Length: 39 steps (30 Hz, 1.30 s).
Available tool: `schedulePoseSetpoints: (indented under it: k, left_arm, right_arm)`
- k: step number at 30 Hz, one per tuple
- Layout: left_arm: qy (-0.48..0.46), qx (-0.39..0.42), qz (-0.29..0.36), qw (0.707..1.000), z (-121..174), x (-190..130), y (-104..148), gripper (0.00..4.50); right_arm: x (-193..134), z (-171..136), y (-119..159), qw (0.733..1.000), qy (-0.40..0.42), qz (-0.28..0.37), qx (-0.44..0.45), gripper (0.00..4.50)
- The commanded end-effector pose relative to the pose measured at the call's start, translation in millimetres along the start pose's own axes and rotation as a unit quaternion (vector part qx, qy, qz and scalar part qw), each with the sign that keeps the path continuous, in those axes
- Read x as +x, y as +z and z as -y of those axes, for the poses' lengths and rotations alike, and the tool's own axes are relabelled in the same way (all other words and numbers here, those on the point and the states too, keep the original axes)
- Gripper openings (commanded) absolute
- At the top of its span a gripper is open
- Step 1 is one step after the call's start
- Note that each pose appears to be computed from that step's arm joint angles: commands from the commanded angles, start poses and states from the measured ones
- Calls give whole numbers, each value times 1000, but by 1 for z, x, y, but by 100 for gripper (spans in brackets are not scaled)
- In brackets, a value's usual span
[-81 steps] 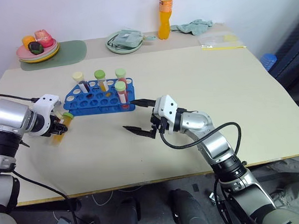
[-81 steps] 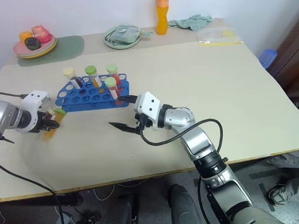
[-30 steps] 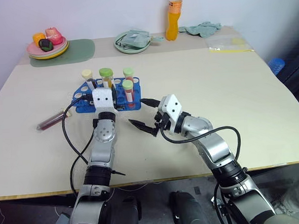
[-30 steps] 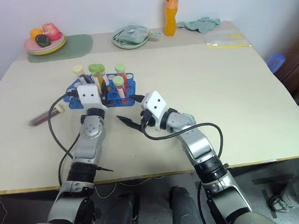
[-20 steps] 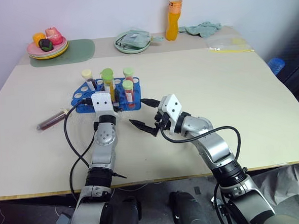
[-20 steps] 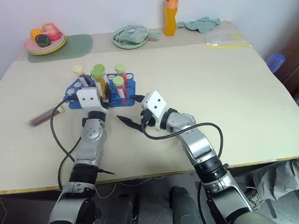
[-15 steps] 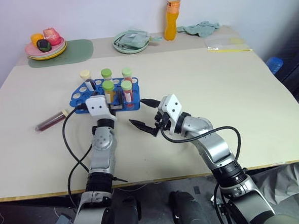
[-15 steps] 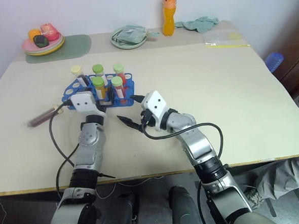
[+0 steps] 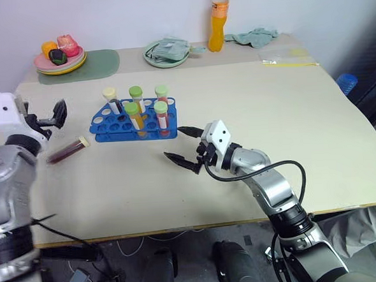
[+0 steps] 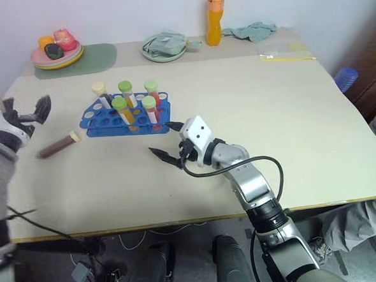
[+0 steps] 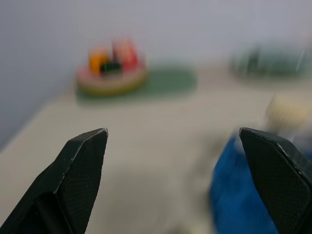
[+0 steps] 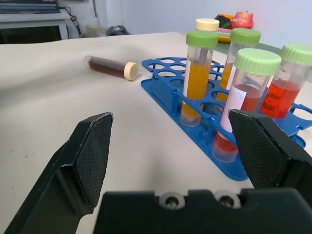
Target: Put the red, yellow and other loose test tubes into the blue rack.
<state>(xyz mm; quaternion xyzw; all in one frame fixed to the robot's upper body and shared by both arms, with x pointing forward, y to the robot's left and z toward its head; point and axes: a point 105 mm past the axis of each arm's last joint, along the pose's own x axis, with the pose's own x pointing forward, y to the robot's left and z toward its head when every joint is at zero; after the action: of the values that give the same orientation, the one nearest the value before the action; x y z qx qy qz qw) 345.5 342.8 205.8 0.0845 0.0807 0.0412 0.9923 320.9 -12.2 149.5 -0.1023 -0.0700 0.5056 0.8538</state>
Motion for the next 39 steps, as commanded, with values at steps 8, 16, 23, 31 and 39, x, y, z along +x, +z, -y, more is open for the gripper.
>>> schedulePoseSetpoints:
  k: [8, 16, 23, 31, 39]
  left_arm:
    - [-197, 149, -307, 919, -1, 19, -32, 445]
    - [-214, 231, -407, 857, -7, 23, -63, 445]
    - [-221, 244, -399, 856, -16, 20, -54, 116]
    - [-93, 155, -147, 972, -54, 27, 7, 84]
    - [83, 0, 292, 953, 35, -33, 51, 84]
  right_arm:
    - [6, -2, 15, 999, 7, 29, -20, 420]
    - [-2, 2, 13, 999, -24, 24, -20, 420]
    - [-5, 2, 13, 999, -33, 21, -21, 420]
    - [-9, 0, 11, 999, -26, 16, -17, 420]
    - [0, -2, 10, 1000, -1, 17, -13, 420]
